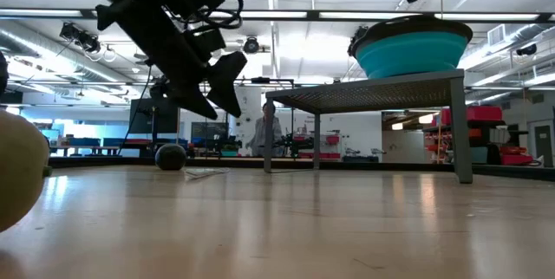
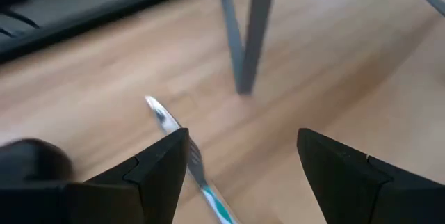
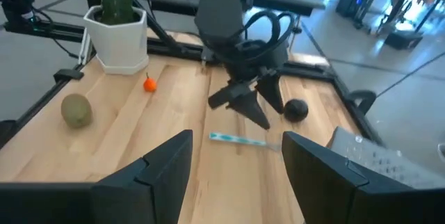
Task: Pick & Place Fruit
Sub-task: Put the blue patterned knife on the shelf
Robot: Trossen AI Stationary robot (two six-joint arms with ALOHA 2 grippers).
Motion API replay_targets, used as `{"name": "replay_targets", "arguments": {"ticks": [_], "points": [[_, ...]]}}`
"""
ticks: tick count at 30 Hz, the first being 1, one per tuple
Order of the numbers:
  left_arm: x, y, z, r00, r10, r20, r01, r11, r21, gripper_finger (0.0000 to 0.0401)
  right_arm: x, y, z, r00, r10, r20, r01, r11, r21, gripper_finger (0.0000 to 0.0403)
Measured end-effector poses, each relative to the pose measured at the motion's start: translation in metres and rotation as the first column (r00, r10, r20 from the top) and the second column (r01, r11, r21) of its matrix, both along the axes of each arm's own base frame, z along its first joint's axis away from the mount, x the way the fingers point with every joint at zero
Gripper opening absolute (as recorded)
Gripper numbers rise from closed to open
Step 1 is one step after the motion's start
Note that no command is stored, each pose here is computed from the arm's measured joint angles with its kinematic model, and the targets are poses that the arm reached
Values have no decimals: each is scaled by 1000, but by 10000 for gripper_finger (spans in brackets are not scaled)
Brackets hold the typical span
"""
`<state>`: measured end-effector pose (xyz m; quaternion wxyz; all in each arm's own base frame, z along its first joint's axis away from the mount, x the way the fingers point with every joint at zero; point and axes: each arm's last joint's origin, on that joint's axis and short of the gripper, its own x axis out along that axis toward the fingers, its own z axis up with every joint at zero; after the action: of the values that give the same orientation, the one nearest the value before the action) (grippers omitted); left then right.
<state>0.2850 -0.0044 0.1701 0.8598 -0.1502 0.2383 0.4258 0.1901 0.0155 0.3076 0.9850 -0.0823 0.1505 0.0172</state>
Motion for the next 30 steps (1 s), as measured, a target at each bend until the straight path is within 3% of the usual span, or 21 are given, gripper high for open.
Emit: {"name": "replay_targets", "arguments": {"ticks": [3,7,11,16,25,30], "points": [[-1,-8,2,999,32,23,-33,998,60,274,1,-1,4,999,-15,49,17,999,-39,233],[-1,-26,-5,993,78,88,-84,994,71,274,3,-2,14,987,-59,151,75,992,-104,233],[1,-37,-23,989,104,110,-107,994,21,274,4,-4,27,958,-85,275,134,977,-166,233],[3,-35,-41,997,72,34,-69,994,-83,274,4,-4,39,917,-75,392,171,961,-215,233],[-7,-22,-48,985,157,-65,-165,975,-147,274,7,-4,37,925,-61,375,174,945,-276,233],[-5,-19,-48,982,187,-29,-189,965,-180,274,8,-6,34,929,-111,352,220,933,-286,233]]}}
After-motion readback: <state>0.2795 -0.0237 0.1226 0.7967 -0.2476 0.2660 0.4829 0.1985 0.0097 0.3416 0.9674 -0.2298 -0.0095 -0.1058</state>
